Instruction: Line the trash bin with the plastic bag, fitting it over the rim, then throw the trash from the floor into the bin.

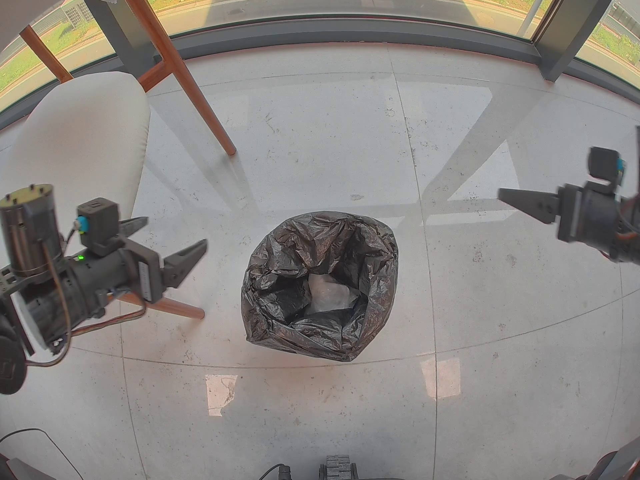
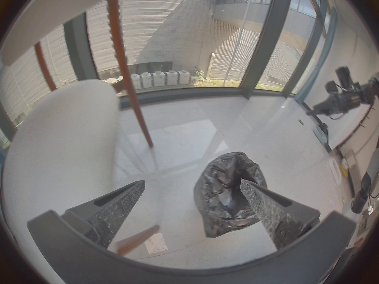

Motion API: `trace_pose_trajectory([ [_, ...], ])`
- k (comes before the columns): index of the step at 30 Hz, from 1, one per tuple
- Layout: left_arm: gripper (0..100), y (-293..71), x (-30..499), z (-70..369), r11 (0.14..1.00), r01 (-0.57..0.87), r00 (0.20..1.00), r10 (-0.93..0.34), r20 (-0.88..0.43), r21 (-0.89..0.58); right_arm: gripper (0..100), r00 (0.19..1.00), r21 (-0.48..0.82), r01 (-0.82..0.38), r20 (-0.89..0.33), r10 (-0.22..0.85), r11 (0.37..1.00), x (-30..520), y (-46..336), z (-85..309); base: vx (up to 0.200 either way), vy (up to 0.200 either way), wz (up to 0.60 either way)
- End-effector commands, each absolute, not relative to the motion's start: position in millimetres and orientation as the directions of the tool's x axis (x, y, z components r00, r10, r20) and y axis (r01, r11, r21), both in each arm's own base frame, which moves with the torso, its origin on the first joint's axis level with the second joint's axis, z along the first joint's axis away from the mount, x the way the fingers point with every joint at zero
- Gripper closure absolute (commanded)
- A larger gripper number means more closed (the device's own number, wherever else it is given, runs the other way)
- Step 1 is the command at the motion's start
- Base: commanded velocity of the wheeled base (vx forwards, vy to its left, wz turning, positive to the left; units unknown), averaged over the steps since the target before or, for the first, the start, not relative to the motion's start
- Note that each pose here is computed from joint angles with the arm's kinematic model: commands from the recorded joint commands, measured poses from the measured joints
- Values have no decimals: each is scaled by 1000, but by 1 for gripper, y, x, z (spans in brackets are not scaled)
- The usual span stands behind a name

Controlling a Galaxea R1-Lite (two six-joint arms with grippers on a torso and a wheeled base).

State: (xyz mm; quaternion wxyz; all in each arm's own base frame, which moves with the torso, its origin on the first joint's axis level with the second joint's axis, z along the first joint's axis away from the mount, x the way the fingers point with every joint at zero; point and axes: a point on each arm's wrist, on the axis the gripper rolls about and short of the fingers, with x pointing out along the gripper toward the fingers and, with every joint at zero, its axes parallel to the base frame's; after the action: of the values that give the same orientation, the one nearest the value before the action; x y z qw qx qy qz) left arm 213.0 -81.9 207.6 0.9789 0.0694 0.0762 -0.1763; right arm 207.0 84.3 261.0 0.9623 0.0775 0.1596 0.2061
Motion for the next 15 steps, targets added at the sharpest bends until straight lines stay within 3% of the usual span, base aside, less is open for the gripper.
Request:
trace_pose_trajectory([
  [1,0,-10,110,210,993,60,998,-61,12,101,0,985,240,-113,-98,140,964,74,10,231,0,0,0],
  [7,0,0,48,177,997,-69,996,68,50,23,0,998,233,-11,-60,26,972,39,1,199,0,0,0],
  [15,0,4,-19,139,998,-61,996,60,62,13,0,1000,227,2,-23,3,974,21,0,182,0,0,0],
])
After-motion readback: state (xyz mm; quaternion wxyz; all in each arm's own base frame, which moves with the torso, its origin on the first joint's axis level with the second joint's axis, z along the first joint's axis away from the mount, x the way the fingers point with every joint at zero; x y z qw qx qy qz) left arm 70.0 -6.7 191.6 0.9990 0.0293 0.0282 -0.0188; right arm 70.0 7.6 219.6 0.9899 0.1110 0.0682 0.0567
